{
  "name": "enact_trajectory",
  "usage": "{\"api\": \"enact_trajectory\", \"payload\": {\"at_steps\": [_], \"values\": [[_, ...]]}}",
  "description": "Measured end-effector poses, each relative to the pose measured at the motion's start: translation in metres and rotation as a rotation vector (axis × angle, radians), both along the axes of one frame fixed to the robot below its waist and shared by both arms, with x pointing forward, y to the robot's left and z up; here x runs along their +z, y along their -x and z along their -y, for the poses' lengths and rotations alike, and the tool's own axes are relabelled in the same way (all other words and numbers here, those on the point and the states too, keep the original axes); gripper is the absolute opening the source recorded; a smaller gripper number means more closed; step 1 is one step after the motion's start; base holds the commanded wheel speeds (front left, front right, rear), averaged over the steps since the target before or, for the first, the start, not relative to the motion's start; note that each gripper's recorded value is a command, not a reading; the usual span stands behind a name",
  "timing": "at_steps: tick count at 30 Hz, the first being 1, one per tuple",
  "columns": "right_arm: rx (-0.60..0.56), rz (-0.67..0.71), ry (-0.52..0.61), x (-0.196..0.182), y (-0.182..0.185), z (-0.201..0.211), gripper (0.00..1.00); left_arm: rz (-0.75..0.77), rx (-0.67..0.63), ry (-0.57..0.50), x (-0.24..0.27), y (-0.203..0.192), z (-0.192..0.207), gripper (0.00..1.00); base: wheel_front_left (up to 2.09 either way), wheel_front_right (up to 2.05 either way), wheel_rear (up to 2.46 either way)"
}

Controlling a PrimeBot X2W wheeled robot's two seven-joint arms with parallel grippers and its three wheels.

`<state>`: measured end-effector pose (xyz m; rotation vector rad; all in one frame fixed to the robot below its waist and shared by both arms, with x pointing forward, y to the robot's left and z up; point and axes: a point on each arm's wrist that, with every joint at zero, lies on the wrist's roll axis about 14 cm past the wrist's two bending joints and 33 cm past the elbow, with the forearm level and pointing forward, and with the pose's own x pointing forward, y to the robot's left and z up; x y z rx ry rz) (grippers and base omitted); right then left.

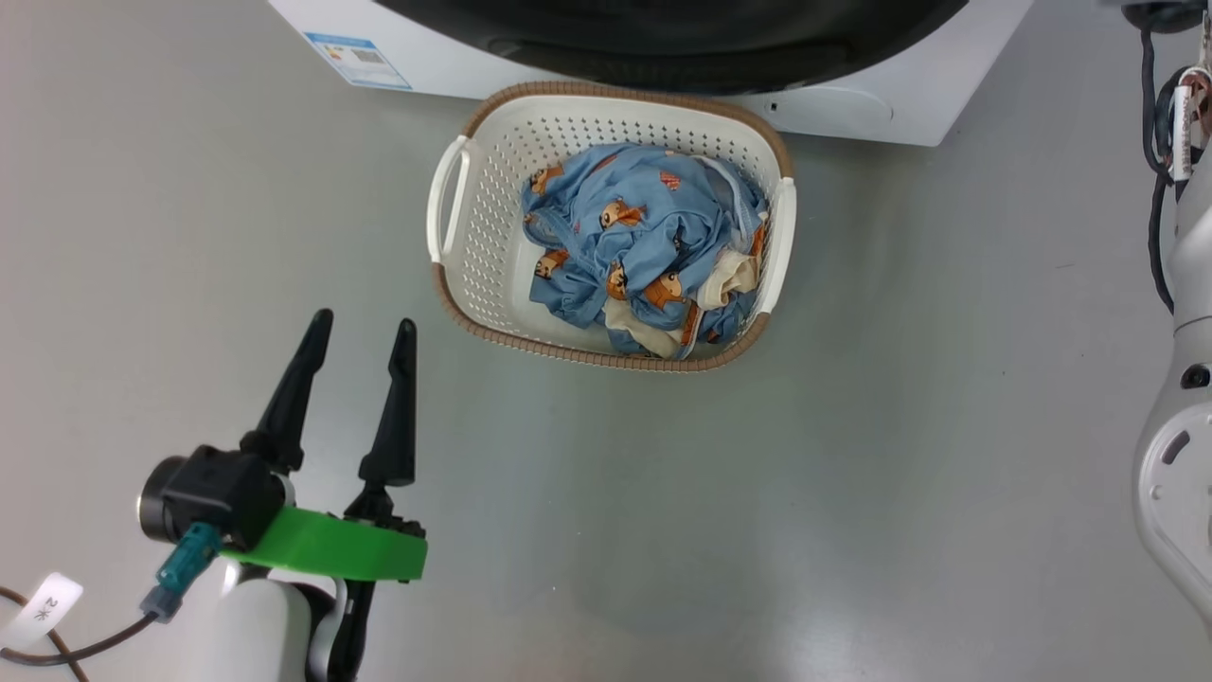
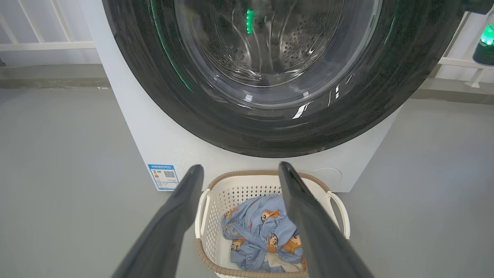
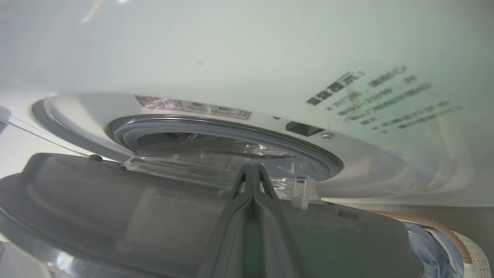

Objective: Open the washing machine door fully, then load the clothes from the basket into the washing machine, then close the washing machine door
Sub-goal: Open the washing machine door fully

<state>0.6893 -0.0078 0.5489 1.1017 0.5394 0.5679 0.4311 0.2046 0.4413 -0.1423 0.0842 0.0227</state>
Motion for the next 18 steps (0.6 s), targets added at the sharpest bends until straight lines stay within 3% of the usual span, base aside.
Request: {"api": "enact_trajectory", "payload": {"at_steps": [18], "values": [[0.273,-0.030,0.042,-0.001,0.060,-0.014,0.00,0.063,0.002,-0.008,0.023,0.000,-0.001,1.00,0.00,0.00,0.00]]}}
